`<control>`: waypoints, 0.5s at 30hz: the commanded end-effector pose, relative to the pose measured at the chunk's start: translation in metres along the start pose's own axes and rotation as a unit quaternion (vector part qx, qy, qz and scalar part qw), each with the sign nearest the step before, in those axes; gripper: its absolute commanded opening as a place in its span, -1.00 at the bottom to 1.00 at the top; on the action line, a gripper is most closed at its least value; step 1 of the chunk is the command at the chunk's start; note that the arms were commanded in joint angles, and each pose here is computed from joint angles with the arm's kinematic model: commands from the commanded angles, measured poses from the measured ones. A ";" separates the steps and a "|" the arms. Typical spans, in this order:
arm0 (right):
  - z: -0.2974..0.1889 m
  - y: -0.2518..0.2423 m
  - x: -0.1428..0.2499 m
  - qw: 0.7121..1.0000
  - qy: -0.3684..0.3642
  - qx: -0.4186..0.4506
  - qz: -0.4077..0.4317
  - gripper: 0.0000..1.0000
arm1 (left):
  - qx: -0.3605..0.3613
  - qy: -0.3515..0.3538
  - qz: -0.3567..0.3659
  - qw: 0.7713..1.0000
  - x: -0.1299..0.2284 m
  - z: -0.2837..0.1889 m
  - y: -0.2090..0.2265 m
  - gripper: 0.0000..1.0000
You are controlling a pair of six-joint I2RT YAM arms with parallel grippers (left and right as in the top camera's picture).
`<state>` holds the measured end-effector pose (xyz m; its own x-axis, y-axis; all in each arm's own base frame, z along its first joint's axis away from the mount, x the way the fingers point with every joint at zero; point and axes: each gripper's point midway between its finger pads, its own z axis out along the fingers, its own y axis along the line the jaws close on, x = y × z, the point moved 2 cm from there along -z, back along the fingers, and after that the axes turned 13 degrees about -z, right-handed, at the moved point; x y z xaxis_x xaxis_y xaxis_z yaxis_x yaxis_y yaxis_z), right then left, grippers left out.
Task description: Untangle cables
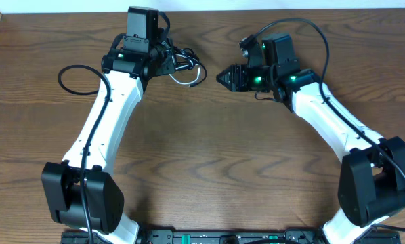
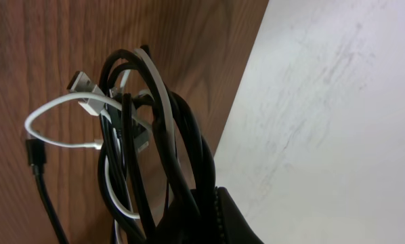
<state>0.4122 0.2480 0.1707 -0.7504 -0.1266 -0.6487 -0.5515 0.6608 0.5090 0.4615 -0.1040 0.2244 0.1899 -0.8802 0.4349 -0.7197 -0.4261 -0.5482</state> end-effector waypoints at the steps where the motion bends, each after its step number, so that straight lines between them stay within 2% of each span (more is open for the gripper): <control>1: -0.010 0.019 -0.012 0.997 -0.020 -0.026 -0.066 -0.02 | 0.007 0.006 0.028 1.000 0.005 -0.008 -0.002 -0.85; 5: -0.010 0.020 -0.015 0.996 -0.026 -0.025 -0.086 -0.03 | 0.004 0.013 0.101 0.995 0.009 -0.008 0.000 -0.86; 7: -0.012 0.016 -0.017 0.995 -0.030 -0.022 -0.089 -0.03 | 0.005 0.026 0.184 0.983 0.013 -0.008 0.000 -0.85; 9: -0.014 0.011 -0.019 0.996 -0.033 -0.018 -0.087 -0.03 | 0.016 0.046 0.276 0.960 0.021 -0.008 -0.002 -0.85; 11: -0.018 0.005 -0.021 0.996 -0.036 -0.014 -0.082 -0.03 | 0.030 0.083 0.384 0.919 0.035 -0.010 -0.003 -0.85; 12: -0.020 0.003 -0.022 0.996 -0.038 -0.013 -0.081 -0.03 | 0.041 0.108 0.440 0.890 0.044 -0.012 -0.002 -0.85; 15: -0.024 -0.001 -0.024 0.996 -0.043 -0.018 -0.078 -0.03 | 0.071 0.176 0.548 0.814 0.066 -0.019 0.004 -0.85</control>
<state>0.4204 0.2399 0.1835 -0.6579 -0.1666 -0.7344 -0.6450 0.6279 0.4354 0.4702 -0.1330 0.2453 -0.4390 -0.8970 0.0514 -0.5729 0.2354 -0.7851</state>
